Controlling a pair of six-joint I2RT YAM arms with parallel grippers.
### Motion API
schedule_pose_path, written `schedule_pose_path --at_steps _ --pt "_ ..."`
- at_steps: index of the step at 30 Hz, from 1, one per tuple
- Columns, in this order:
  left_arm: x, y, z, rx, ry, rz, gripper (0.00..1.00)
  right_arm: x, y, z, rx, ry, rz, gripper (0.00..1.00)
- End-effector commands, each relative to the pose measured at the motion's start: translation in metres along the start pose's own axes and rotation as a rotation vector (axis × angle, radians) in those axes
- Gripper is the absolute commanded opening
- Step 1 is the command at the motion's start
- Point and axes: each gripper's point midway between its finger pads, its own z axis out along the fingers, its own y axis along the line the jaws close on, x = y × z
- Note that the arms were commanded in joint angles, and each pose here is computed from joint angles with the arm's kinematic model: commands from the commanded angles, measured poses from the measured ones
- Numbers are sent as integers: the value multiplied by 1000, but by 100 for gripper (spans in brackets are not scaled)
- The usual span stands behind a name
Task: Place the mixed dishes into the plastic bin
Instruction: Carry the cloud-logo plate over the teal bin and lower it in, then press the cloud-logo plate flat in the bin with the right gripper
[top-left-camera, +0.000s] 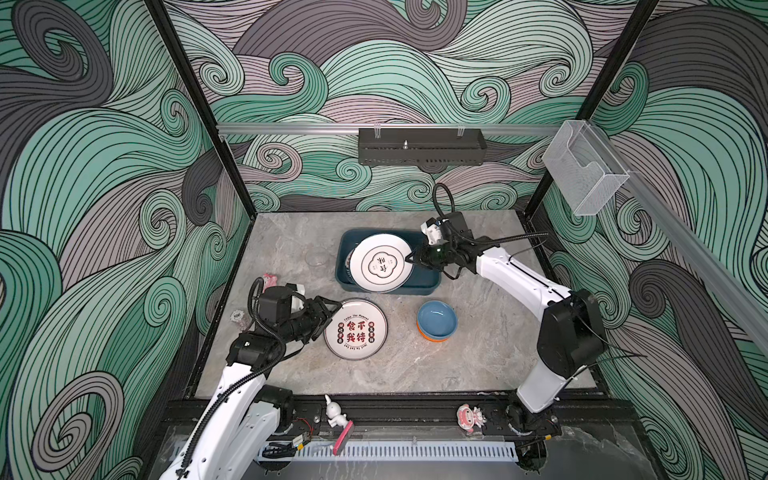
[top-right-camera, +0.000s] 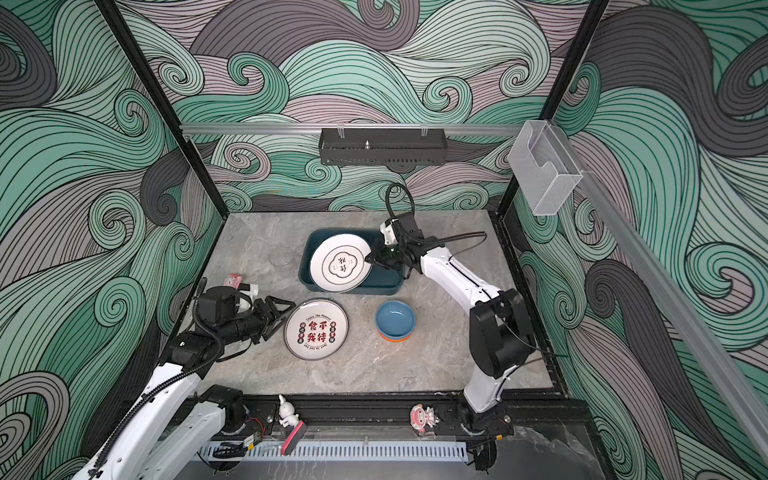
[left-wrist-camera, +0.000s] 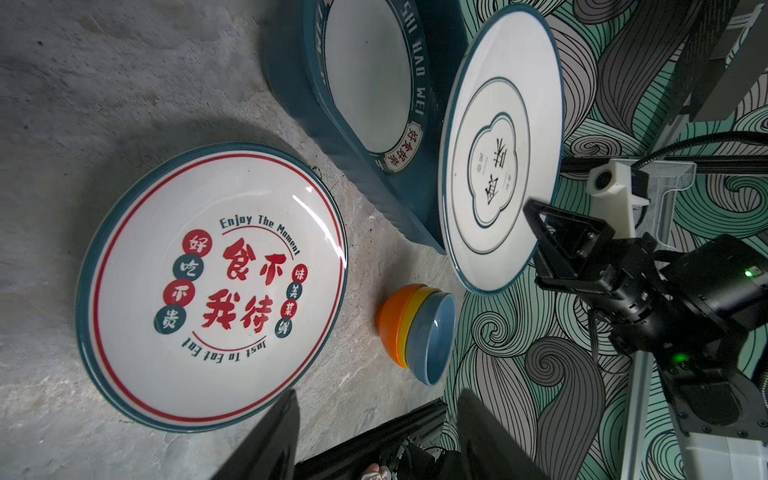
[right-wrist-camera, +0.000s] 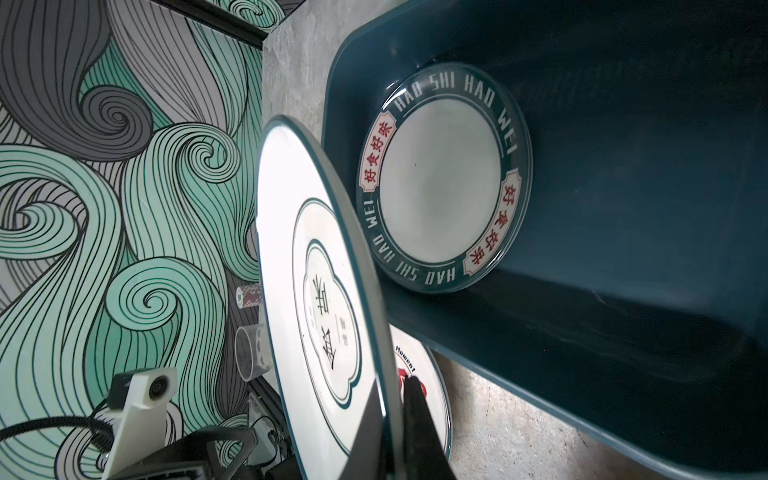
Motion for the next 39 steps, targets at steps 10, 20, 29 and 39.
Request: schedule_pose_path --at_steps 10,20,29,39 --pt "3 9 -2 -24 -15 12 67 -37 -22 35 75 -41 22 0" --pt "5 16 1 -34 -9 -1 67 -47 -35 63 97 -34 35 0" --pt "6 19 3 -41 -6 -5 66 -50 -44 79 102 -27 59 0" --pt "6 23 5 -51 -2 -12 66 -52 -47 90 100 -12 72 0"
